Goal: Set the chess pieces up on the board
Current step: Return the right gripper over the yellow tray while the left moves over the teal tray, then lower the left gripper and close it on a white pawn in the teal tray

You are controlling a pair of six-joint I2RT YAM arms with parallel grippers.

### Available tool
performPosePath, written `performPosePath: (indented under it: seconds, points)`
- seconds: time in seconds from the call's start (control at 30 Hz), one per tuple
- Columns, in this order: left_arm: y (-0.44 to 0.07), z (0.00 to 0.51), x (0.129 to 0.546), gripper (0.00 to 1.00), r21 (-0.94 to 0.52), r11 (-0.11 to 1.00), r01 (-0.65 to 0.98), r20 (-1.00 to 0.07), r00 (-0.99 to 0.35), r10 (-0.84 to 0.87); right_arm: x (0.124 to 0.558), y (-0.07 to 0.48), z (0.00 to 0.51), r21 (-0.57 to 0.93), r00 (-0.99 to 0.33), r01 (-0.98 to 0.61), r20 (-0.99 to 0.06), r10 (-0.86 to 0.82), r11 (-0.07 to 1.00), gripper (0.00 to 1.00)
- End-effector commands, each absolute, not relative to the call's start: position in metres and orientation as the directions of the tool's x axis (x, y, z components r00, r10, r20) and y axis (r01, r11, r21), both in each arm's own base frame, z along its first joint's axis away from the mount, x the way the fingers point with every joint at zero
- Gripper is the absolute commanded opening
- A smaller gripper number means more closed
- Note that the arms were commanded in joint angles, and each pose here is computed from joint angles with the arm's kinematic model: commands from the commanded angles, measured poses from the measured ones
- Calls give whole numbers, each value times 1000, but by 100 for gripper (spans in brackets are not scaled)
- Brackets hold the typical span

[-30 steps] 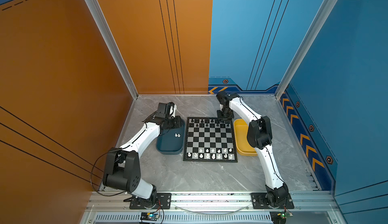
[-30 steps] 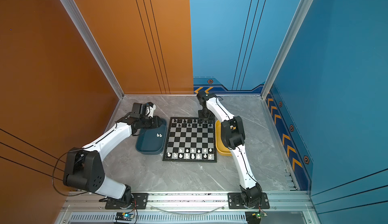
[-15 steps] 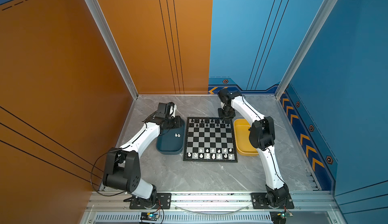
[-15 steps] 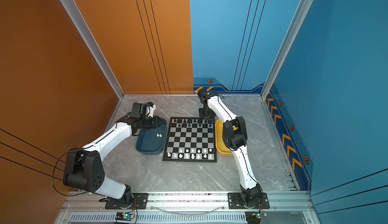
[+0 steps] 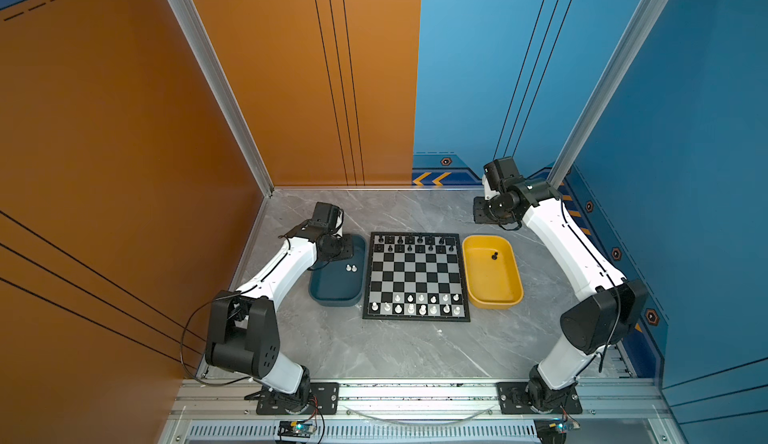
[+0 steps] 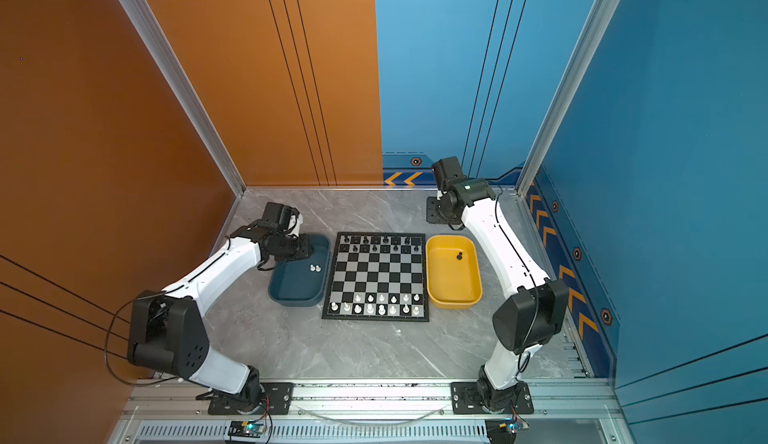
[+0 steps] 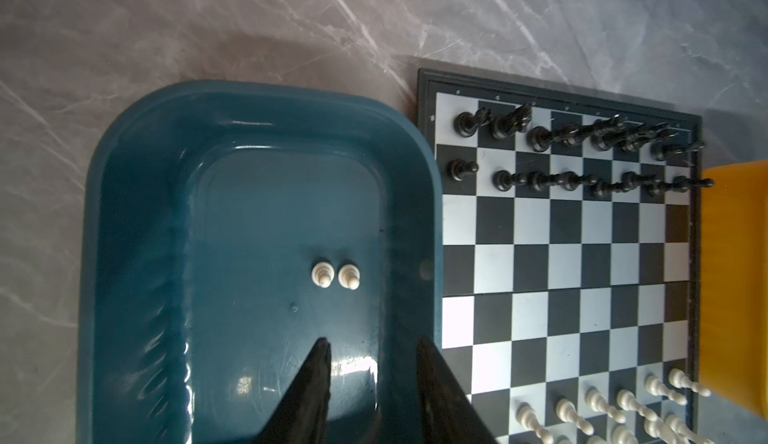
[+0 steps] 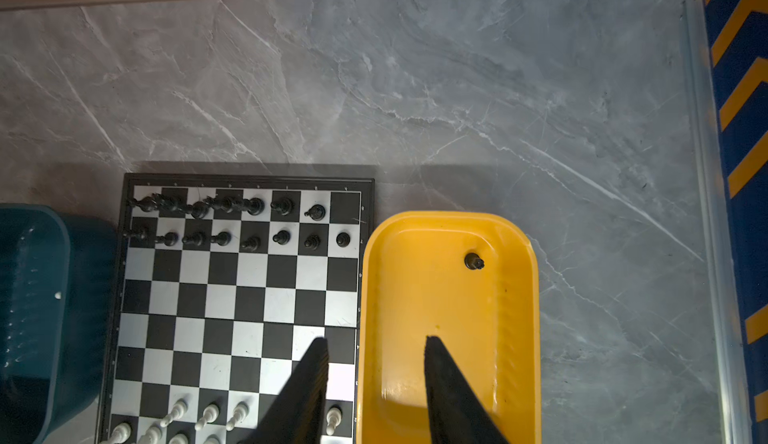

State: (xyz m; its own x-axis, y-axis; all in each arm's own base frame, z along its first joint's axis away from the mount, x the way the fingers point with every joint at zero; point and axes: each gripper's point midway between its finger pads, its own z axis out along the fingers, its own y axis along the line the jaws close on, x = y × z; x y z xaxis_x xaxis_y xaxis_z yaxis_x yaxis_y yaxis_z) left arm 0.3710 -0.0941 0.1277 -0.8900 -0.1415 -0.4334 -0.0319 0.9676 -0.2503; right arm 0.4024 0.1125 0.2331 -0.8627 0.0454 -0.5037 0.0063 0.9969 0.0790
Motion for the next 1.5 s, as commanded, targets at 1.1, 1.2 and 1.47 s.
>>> performPosePath:
  seconds: [1.1, 1.2, 1.47]
  points:
    - [-78, 42, 375, 32, -122, 981, -149, -239, -955, -175, 374, 92, 174, 199, -882, 121, -427, 197, 972, 35]
    - [-78, 41, 379, 32, -121, 982, -148, -240, -955, -173, 374, 91, 172, 199, -883, 124, -425, 199, 972, 35]
    - [-79, 38, 384, 29, -122, 981, -149, -235, -956, -174, 373, 90, 166, 194, -889, 131, -411, 202, 972, 35]
